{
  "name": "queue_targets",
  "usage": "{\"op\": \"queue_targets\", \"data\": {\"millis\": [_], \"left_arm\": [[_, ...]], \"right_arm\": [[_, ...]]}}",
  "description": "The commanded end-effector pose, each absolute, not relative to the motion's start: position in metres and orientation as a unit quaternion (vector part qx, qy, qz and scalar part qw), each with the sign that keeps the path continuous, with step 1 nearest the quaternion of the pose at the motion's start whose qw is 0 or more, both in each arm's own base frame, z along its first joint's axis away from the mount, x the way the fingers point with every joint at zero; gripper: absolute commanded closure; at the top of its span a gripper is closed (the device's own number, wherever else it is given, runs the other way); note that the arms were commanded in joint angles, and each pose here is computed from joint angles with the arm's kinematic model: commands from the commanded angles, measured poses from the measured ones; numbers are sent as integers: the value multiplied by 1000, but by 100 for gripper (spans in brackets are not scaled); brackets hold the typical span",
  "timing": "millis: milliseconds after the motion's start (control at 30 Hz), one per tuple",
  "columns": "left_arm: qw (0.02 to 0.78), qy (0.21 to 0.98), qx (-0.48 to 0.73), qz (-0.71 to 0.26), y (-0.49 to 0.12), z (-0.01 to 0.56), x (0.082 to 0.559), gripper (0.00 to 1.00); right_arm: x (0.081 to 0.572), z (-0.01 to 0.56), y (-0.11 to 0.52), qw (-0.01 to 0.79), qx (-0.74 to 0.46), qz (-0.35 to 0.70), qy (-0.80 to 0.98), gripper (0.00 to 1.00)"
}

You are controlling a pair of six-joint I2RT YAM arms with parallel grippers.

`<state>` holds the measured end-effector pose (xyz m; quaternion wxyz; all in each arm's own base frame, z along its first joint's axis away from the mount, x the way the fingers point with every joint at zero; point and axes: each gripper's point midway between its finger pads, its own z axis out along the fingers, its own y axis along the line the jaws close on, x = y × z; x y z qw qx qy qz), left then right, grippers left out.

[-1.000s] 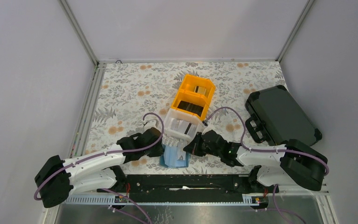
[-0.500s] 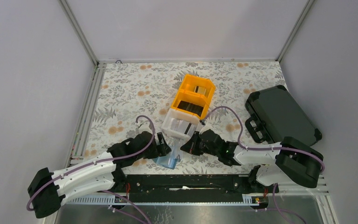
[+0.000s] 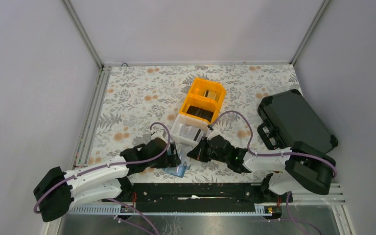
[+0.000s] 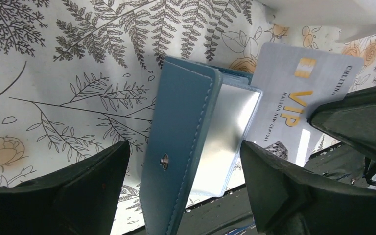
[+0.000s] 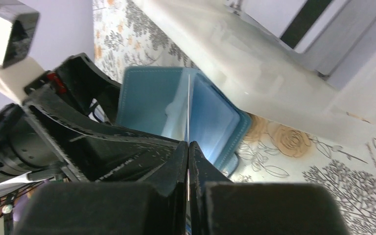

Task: Put the credit cards into the card holder
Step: Insert the credit card into the card holder.

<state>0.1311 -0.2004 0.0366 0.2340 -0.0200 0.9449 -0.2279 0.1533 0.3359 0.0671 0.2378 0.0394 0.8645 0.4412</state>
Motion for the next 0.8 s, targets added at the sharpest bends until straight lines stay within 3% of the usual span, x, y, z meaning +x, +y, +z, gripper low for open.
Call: {"op": "queue_targets", "data": {"millis": [0,267,433,667,767], "left_arm": [[257,927,3,-273,-219,63,139,12],[265,918,5,-294,-218,68,135,12],[255,926,14,-278,-213,61,131,32],[254,941,8,-224,-196,52,133,69],[254,943,3,-217,-193,50,133,77]], "right_arm": [[164,104,361,267,26,489,830,100],[167,109,371,268,20,499,824,100],[169,111,374,271,15,498,824,100],[170,109,373,273,14,492,827,100],[171,109,370,279,14,485,829,100]]}}
